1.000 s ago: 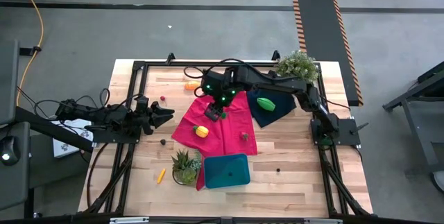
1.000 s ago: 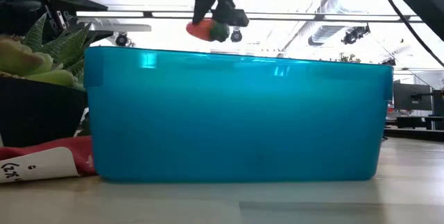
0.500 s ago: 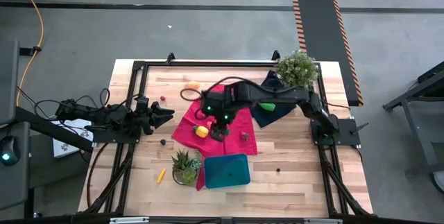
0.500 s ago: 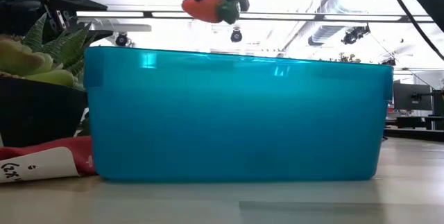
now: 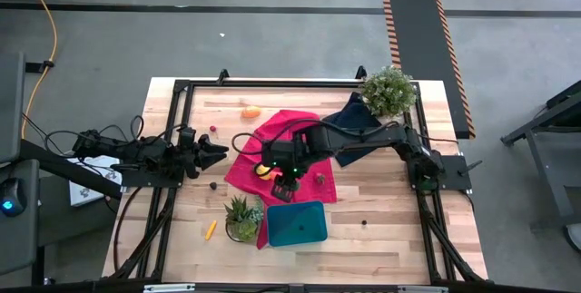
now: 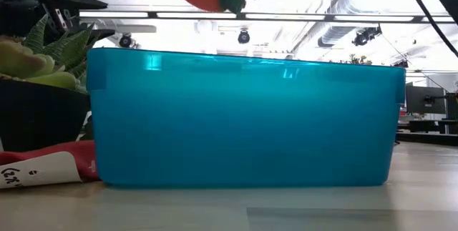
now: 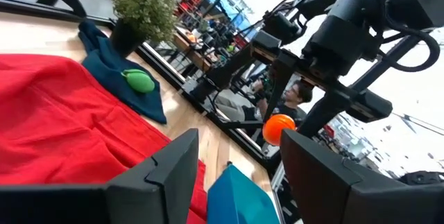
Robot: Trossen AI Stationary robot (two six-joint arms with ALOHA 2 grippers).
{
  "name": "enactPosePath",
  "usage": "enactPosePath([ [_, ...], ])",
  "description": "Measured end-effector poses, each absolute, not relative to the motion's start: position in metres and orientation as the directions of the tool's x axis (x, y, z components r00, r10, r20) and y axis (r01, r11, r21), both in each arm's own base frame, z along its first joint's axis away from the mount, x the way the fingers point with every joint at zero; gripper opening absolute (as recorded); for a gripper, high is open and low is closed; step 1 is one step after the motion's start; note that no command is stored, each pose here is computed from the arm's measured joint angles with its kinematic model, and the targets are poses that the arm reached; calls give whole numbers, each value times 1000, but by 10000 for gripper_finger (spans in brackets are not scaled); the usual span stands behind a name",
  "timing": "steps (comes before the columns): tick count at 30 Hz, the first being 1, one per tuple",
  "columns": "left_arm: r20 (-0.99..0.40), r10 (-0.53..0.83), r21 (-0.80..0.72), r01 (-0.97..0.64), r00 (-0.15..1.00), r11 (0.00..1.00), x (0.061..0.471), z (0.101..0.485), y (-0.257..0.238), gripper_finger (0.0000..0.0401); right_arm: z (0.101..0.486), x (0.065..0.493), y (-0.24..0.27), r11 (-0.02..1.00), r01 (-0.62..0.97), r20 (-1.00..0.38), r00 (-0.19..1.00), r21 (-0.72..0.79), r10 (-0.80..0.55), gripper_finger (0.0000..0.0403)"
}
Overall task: Pick and placing Produce into tupperware
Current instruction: Put the orange carrot into the blue bin
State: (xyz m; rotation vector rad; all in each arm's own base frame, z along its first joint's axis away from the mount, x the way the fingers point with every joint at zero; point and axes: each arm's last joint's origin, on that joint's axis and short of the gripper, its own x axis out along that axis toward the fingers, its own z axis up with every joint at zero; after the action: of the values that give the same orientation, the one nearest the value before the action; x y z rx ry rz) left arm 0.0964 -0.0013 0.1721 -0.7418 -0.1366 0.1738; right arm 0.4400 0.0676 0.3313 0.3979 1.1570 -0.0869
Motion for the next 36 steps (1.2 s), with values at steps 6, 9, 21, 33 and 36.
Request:
enactPosePath([
  [6, 61, 197, -681, -104, 978, 725, 96, 172, -1, 193, 330, 438, 87, 949, 207, -904, 404, 239, 140, 162],
  [9, 59, 187, -683, -97, 981, 724, 96, 172, -2, 193, 323, 438, 97, 954, 192, -915, 376, 228, 143, 162],
  [21, 55, 138, -684, -64, 989, 727, 97, 171, -3, 193, 272, 448, 144, 977, 145, -956, 270, 155, 112, 162],
  [33, 50, 102, -663, -43, 994, 748, 97, 171, -4, 193, 255, 454, 152, 977, 153, -963, 246, 150, 109, 162],
  [36, 40, 36, -642, -2, 999, 767, 97, 170, -6, 193, 247, 454, 152, 977, 160, -968, 230, 143, 104, 162],
])
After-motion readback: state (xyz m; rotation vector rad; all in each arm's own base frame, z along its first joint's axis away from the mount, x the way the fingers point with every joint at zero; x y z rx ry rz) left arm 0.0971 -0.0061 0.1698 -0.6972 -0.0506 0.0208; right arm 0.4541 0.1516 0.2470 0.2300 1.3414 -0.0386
